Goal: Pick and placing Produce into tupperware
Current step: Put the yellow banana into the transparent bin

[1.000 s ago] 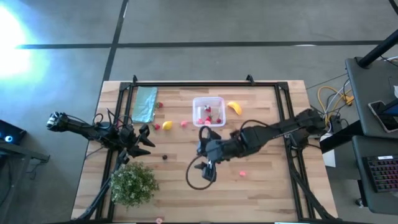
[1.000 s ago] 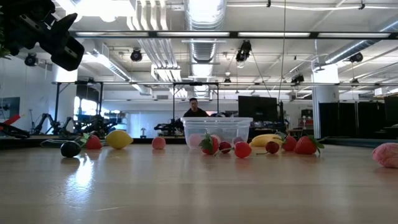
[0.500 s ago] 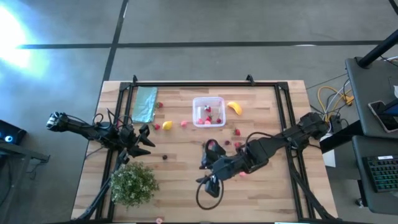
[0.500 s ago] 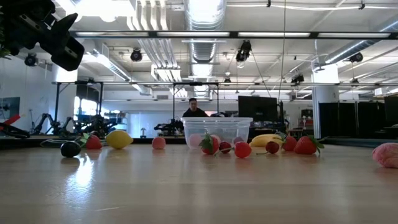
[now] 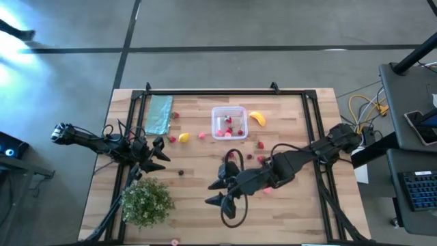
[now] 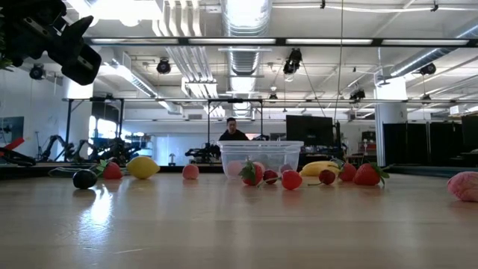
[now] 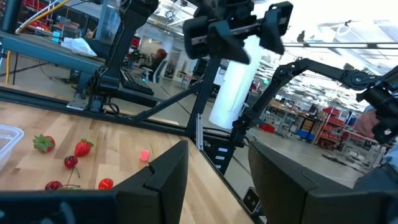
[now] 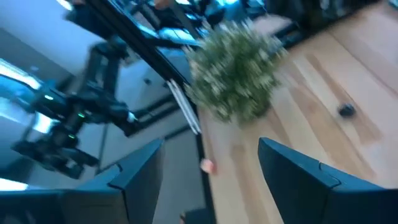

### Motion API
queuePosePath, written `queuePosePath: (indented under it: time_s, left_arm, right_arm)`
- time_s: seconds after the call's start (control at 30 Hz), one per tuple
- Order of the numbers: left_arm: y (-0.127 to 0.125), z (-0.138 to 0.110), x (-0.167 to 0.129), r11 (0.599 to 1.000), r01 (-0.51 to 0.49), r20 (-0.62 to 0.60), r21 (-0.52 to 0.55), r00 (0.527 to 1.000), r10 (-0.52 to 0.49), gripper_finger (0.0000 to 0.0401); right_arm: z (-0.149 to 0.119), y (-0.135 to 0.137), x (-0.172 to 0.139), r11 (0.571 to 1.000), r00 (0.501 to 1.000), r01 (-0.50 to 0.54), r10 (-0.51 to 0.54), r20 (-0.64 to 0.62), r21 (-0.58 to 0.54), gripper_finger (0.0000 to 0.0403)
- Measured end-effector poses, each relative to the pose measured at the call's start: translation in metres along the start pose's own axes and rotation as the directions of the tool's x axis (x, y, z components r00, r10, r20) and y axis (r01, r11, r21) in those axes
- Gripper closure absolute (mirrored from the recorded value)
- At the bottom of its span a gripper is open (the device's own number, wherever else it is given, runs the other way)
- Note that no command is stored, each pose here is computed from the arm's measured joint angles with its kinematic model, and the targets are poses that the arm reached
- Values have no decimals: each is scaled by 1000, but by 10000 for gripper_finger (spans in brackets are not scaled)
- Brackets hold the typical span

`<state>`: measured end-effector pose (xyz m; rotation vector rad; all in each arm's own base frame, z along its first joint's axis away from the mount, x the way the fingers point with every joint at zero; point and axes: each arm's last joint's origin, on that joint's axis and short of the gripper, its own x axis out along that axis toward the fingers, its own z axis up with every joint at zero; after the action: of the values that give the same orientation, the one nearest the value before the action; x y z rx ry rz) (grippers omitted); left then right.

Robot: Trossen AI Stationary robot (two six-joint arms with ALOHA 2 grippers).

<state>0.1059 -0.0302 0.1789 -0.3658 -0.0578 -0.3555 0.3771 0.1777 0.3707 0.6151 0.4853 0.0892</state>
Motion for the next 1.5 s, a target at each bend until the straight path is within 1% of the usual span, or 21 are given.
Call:
queuePosePath:
  time_s: [0.17, 0.4, 0.47, 0.57, 0.63, 0.77, 0.9, 1.03, 1.27, 1.43, 1.5]
  left_arm:
    - [0, 0, 0, 1000, 1, 0, 0, 1000, -1, 246]
    - [0, 0, 0, 1000, 4, 1, 0, 1000, -4, 246]
    - [0, 0, 0, 1000, 3, -1, 0, 1000, -3, 246]
    - [0, 0, 0, 1000, 3, -1, 0, 1000, -3, 246]
    - [0, 0, 0, 1000, 2, -1, 0, 1000, -2, 246]
    - [0, 0, 0, 1000, 3, 0, 0, 1000, -3, 246]
    - [0, 0, 0, 1000, 2, 0, 0, 1000, -2, 246]
    - [0, 0, 0, 1000, -2, 1, 0, 1000, 2, 246]
    - [0, 0, 0, 1000, -1, 2, 0, 1000, 1, 246]
    - [0, 0, 0, 1000, -1, 1, 0, 1000, 1, 246]
    - [0, 0, 0, 1000, -1, 0, 0, 1000, 1, 246]
  right_arm:
    - [4, 8, -4, 995, 994, -103, 103, -47, -8, 149]
    - [3, 13, -6, 978, 974, -198, 190, -125, -60, 154]
    - [1, 14, -7, 971, 963, -228, 213, -163, -76, 153]
    - [-6, 14, -8, 959, 936, -267, 236, -261, -93, 151]
    - [-14, 14, -10, 956, 918, -270, 221, -329, -111, 149]
    - [-35, 14, -16, 956, 880, -235, 132, -457, -174, 151]
    - [-51, 19, -23, 946, 846, -239, 92, -525, -219, 156]
    - [-55, 26, -29, 932, 840, -272, 109, -531, -239, 154]
    - [-51, 32, -44, 933, 847, -283, 134, -514, -223, 149]
    - [-42, 34, -55, 932, 890, -246, 109, -443, -267, 154]
    - [-41, 34, -56, 931, 893, -244, 107, -438, -270, 156]
